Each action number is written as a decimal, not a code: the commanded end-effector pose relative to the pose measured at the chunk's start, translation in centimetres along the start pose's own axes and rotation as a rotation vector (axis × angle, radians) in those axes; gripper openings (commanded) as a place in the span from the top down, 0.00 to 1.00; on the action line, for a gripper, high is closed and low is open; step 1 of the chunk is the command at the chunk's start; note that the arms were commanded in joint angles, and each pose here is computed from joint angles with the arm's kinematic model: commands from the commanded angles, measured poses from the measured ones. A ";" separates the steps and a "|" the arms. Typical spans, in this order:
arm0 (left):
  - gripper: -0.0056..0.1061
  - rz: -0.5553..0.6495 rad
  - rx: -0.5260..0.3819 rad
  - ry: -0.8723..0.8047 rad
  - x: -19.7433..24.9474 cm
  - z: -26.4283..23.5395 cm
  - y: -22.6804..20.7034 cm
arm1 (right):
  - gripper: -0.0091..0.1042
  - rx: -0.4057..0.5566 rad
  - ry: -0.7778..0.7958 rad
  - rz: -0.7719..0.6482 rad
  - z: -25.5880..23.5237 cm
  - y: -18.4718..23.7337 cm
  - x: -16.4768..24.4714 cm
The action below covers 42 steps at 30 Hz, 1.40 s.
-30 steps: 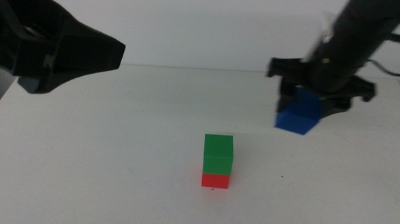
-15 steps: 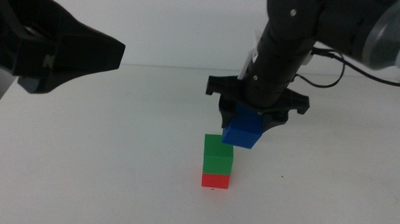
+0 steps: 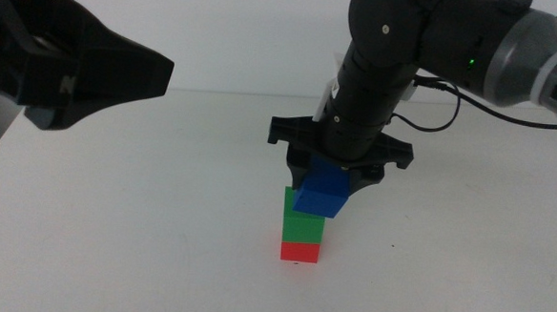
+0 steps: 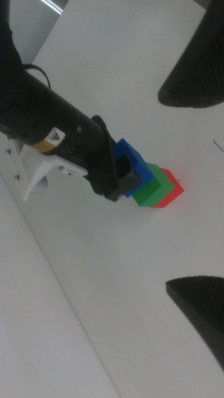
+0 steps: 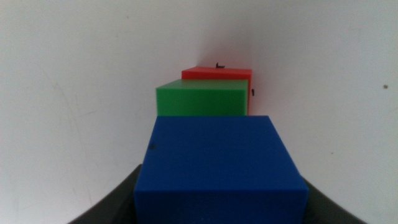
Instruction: Stack red cubes first, then green, then blue cubes in a specific spot.
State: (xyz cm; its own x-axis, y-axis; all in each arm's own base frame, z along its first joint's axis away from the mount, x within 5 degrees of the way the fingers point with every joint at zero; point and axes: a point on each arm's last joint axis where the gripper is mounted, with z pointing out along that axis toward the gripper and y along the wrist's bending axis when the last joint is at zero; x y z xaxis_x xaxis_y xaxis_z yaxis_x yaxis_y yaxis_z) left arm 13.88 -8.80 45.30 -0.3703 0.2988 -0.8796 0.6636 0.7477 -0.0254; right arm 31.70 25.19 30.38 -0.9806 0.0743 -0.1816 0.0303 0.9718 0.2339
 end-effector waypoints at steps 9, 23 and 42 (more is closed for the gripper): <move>0.13 -0.002 -0.003 -0.099 -1.2 -0.9 -0.2 | 0.93 -0.035 -0.023 -0.030 -2.6 1.1 0.2; 0.13 -0.002 -0.003 -0.099 -1.2 -0.9 -0.2 | 0.93 0.019 -0.060 -0.032 -2.4 0.6 -0.3; 0.13 -0.002 -0.003 -0.099 -1.2 -0.9 -0.2 | 0.50 0.023 -0.016 -0.048 -0.7 0.9 -0.3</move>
State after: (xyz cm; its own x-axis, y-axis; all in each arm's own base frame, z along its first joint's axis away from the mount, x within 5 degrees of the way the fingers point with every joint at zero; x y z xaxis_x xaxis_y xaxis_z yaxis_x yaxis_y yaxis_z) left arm 13.88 -8.80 45.30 -0.3703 0.2988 -0.8796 0.6636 0.7477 -0.0254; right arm 32.75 26.63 28.81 -0.9821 0.0434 -0.1833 0.0049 0.9786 0.2059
